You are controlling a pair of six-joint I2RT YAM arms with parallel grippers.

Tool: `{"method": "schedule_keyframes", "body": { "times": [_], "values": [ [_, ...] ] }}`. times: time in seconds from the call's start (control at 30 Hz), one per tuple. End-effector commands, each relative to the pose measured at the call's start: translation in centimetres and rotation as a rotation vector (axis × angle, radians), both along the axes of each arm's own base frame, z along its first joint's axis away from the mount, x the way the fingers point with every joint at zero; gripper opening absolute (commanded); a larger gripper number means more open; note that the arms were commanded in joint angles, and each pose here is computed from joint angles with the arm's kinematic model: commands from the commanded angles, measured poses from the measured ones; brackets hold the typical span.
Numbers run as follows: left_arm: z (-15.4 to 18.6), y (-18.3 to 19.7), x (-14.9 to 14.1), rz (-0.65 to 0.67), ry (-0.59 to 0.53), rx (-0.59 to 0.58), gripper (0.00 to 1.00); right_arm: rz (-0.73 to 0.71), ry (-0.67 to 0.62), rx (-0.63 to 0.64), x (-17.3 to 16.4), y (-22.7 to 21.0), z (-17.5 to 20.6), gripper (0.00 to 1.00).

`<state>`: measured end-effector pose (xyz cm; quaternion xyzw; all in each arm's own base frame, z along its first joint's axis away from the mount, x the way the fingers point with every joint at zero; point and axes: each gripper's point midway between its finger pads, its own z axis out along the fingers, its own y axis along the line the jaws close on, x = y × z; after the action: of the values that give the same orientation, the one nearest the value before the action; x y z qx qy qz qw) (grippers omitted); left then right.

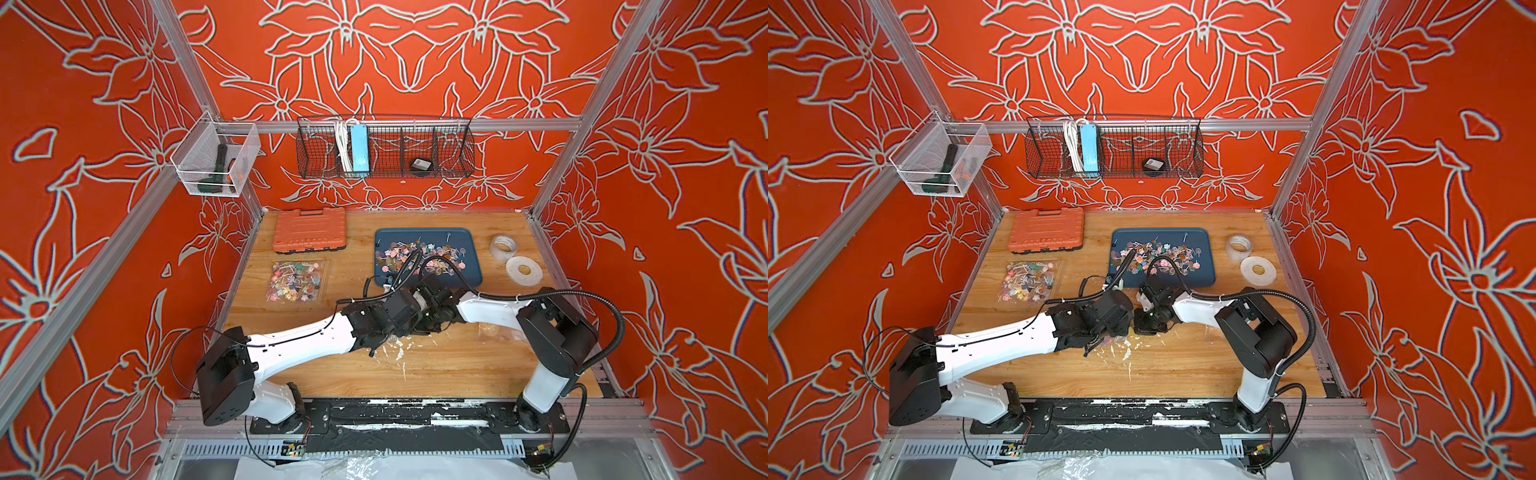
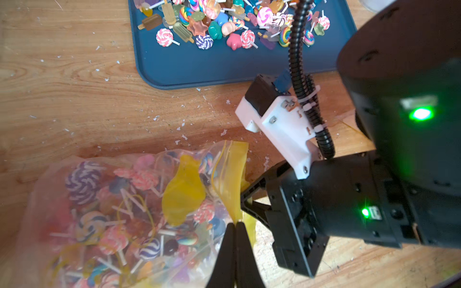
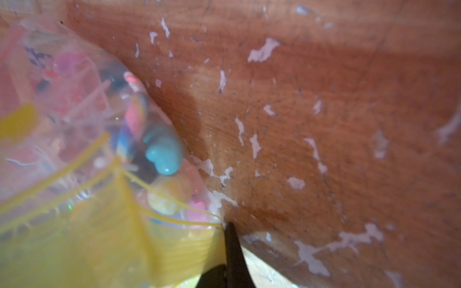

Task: Pour candies out of the ziploc bag
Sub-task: Open the ziploc bag at the center of the board.

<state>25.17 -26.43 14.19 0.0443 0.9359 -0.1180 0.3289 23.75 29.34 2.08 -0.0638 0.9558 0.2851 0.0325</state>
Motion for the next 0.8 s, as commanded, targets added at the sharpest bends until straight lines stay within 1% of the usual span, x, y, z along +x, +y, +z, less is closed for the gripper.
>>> {"method": "schedule_keyframes", "body": {
  "times": [0.0,0.33,0.53,0.63,0.77],
  "values": [
    [1.8,0.8,0.1,0.008,-0.037,0.011,0.0,-0.029,0.028,-0.102,-1.0,-2.2,-1.3,0.0],
    [3.1,1.5,0.1,0.019,-0.062,0.007,0.0,-0.085,0.005,-0.169,-0.7,-3.8,-1.2,0.0],
    [3.2,0.9,0.1,0.003,-0.064,-0.024,0.0,-0.096,-0.006,-0.159,-0.7,-3.9,-0.5,0.0],
    [2.7,-0.1,-0.2,-0.038,-0.05,-0.061,0.0,-0.096,-0.031,-0.138,-0.6,-4.0,1.2,0.14],
    [1.1,-1.9,-0.9,-0.102,-0.016,-0.098,0.0,-0.136,-0.093,-0.103,-0.2,-5.4,4.7,0.34]
  ]
}}
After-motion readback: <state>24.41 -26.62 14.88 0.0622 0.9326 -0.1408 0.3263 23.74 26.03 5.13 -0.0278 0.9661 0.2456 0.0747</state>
